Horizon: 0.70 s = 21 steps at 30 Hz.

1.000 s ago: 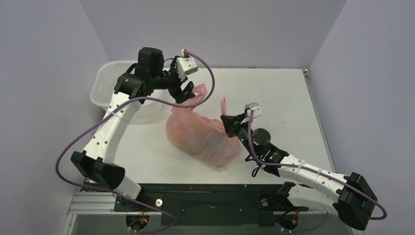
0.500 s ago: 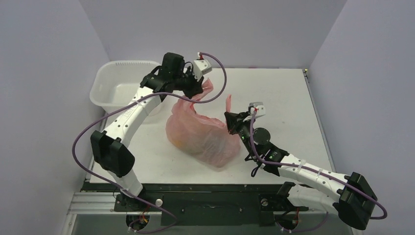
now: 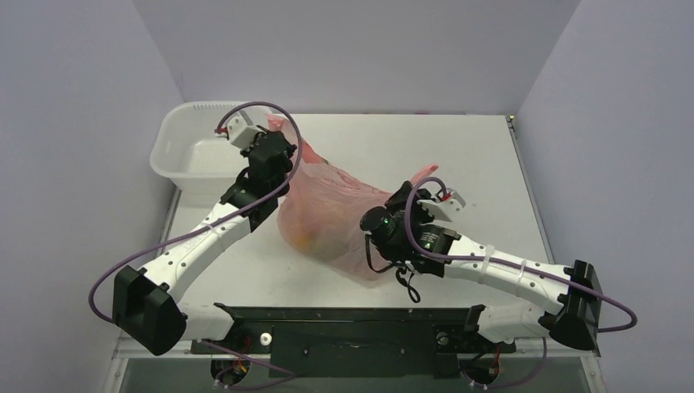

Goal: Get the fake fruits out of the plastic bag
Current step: Adjust the plastic bag at the center of the board.

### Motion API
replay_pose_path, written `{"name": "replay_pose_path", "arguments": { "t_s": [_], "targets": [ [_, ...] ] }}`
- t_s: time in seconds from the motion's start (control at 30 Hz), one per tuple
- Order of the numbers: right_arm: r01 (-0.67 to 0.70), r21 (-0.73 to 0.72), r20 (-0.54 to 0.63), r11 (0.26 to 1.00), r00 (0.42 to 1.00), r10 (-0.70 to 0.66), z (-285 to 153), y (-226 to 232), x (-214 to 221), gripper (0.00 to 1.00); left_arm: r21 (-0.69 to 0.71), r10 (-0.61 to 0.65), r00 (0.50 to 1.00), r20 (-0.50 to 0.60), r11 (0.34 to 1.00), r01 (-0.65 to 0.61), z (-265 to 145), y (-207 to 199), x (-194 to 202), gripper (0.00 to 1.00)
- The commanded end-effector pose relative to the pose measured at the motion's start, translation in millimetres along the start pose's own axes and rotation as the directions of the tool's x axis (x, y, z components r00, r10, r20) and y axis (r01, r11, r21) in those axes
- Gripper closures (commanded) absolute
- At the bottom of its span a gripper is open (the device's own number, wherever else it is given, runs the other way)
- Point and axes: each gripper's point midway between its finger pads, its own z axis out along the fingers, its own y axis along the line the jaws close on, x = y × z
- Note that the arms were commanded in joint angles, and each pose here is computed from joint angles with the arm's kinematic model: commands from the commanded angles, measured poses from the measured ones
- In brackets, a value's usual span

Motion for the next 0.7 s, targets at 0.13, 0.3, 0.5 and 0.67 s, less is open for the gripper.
{"name": "replay_pose_path", "arguments": {
  "t_s": [0.13, 0.3, 0.5, 0.67],
  "targets": [
    [0.325, -0.050, 0.046, 0.945, 0.945, -0.322, -28, -44, 0, 1.00, 0.128, -0.434, 0.882, 0.185, 0.900, 0.416, -6, -33, -65, 1.00],
    [0.576, -0.258, -0.102, 0.776, 0.783, -0.614, -55, -39, 40, 1.00, 0.249, -0.410, 0.911, 0.039, 0.887, 0.388, 4, -83, -54, 1.00],
    [0.518, -0.699, -0.225, 0.493, 0.495, -0.839, -104, -41, 76, 0.94, 0.358, -0.419, 0.907, -0.044, 0.841, 0.406, 14, -120, -43, 1.00],
    [0.254, -0.879, -0.292, 0.404, 0.384, -0.876, -144, -40, 70, 0.50, 0.564, -0.331, 0.940, -0.084, 0.762, 0.318, 7, -148, -35, 1.00]
  ]
}}
